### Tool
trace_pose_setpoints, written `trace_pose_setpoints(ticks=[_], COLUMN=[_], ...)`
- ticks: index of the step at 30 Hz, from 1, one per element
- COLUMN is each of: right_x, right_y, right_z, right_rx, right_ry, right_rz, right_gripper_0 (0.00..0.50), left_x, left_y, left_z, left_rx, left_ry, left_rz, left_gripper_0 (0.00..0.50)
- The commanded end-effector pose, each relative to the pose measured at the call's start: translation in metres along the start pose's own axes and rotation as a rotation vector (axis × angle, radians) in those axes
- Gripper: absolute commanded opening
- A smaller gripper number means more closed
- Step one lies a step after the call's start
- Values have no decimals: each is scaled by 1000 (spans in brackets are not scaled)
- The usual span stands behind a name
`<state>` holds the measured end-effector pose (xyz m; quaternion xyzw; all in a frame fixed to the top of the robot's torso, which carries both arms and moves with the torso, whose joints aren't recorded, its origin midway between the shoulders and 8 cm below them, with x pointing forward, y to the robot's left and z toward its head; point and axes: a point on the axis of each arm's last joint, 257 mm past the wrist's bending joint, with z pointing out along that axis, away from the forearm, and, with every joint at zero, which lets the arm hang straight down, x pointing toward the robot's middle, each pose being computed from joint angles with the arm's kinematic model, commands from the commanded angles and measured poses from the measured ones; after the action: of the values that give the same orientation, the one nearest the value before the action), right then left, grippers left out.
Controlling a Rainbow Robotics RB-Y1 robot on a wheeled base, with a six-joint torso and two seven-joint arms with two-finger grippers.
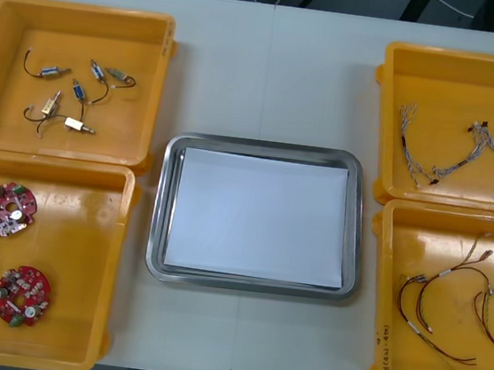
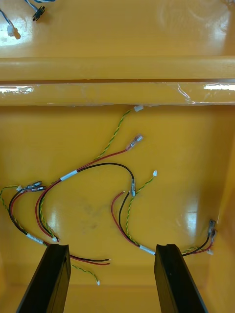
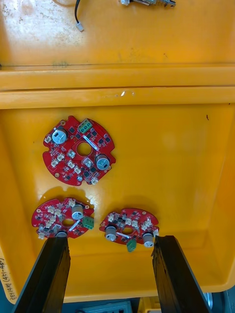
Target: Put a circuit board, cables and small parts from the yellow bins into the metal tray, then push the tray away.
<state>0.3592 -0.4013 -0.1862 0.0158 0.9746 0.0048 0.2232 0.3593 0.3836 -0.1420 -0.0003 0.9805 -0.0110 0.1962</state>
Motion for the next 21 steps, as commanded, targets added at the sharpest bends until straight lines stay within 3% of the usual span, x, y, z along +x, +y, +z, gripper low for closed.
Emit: trace_pose_setpoints(ticks=[1,21], right_x=[4,4], right_y=[-10,-10], right_z=[-4,-4], right_rx=[30,30], right_ry=[16,16], right_rz=[17,17], right_gripper_0=[500,500], left_x=[-3,-3], left_y=[18,18], left_z=[-16,-16], left_rx=[-65,-65], left_ry=[-24,-24], left_rz=[73,73], left_gripper_0=[500,500])
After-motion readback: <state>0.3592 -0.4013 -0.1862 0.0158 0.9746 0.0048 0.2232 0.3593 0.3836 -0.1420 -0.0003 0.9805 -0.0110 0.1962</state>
